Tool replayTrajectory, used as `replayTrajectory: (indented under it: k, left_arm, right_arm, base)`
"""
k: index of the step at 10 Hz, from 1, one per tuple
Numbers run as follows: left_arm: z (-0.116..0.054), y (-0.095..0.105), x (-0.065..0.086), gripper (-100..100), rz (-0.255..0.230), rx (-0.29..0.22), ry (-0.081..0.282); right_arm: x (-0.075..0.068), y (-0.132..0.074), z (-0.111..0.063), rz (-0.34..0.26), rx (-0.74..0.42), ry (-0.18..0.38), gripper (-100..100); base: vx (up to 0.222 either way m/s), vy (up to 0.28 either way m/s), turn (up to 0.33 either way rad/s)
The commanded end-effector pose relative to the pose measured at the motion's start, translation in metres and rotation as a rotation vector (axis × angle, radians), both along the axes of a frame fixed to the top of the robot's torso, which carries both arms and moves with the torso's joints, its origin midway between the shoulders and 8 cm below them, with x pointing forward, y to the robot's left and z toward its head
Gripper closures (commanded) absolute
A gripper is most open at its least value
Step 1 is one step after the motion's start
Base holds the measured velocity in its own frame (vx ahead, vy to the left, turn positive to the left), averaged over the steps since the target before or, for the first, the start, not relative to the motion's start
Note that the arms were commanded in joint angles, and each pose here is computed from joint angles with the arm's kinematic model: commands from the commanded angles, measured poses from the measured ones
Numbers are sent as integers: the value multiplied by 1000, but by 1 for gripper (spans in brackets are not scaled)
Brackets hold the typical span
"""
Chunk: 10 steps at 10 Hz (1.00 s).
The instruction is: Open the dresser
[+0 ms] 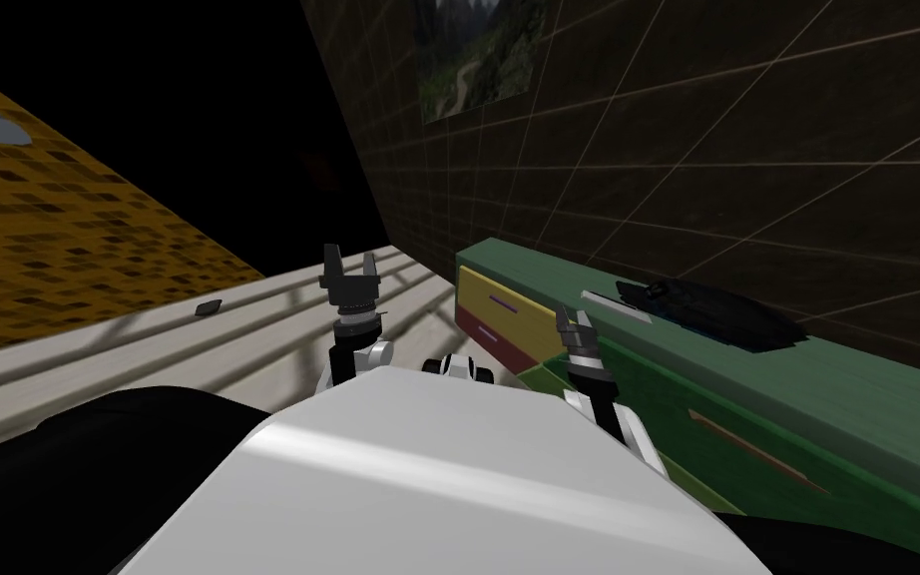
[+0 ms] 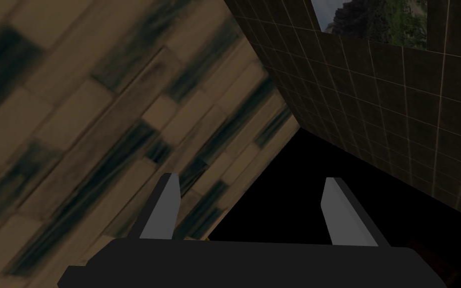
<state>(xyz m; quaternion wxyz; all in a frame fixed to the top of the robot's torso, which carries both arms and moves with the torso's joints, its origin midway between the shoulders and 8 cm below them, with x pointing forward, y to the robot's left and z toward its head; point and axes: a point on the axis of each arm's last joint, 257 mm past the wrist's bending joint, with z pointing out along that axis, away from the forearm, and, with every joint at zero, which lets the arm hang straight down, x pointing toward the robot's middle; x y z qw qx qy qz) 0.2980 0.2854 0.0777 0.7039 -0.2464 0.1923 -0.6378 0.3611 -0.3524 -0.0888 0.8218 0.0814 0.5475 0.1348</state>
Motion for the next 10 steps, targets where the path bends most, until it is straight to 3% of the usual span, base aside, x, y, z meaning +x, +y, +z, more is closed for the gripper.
replayTrajectory:
  k: [1,10]
  left_arm:
    - [0,0,0,0,0,0,0]
    - [0,0,0,0,0,0,0]
  right_arm:
    - [-3,-12,-12,-57,-116,32,-100]
    - [-18,-46,-51,-209,-465,135,-100]
  base:
    - [134,91,-58]
    - [95,92,-46]
